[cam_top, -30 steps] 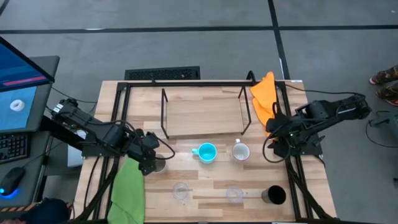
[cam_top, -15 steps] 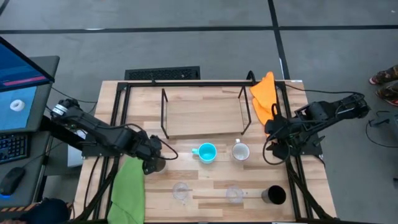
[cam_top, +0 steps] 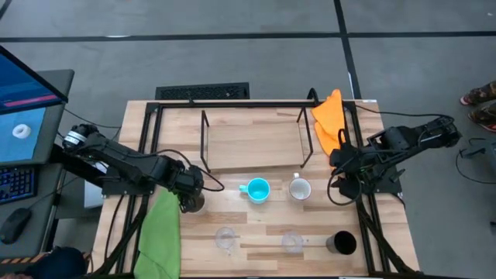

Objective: Stack small to large cups/mugs on shelf
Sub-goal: Put the gray cup on the shelf

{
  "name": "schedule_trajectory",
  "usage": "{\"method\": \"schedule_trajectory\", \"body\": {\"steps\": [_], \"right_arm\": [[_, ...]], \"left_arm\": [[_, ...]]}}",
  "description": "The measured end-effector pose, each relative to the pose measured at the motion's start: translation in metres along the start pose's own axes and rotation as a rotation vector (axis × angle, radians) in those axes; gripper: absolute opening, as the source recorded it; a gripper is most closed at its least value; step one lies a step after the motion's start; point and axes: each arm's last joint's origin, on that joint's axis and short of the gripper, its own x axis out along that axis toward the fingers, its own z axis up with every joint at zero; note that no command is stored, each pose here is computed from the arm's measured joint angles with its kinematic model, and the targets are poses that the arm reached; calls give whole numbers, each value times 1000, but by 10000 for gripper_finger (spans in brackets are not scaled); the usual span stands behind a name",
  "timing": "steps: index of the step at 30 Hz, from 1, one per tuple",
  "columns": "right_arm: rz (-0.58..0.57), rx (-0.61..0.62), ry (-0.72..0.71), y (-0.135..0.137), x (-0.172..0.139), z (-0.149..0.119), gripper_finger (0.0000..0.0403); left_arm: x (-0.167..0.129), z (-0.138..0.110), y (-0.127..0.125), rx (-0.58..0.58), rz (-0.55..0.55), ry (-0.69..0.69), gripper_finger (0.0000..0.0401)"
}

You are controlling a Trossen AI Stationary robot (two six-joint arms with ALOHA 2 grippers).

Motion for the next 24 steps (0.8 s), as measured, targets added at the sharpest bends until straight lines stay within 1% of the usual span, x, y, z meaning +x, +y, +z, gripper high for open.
{"method": "schedule_trajectory", "body": {"steps": [1, 3, 6, 10, 15, 19, 22, 24], "right_arm": [[5, -13, -15, 1, 0, 1, 240], [15, -32, -44, 2, 0, 4, 240], [40, -50, -87, 5, 0, 8, 240], [49, -60, -107, 6, -1, 10, 240], [65, -97, -149, 8, -1, 13, 240], [95, -172, -217, 14, 2, 24, 240], [97, -279, -261, 21, 8, 35, 240], [88, -358, -289, 27, 10, 49, 240]], "left_arm": [[0, 1, 0, -4, 1, 1, 25], [1, 3, 2, -18, 2, 0, 10], [1, 4, 3, -31, -4, 2, 8], [0, 5, 2, -64, -43, 10, 3], [-17, 13, -5, -83, -95, -29, 2], [-38, 20, -10, -106, -132, -65, 1], [-56, 25, -14, -126, -166, -92, 1], [-70, 28, -16, -130, -195, -116, 1]]}}
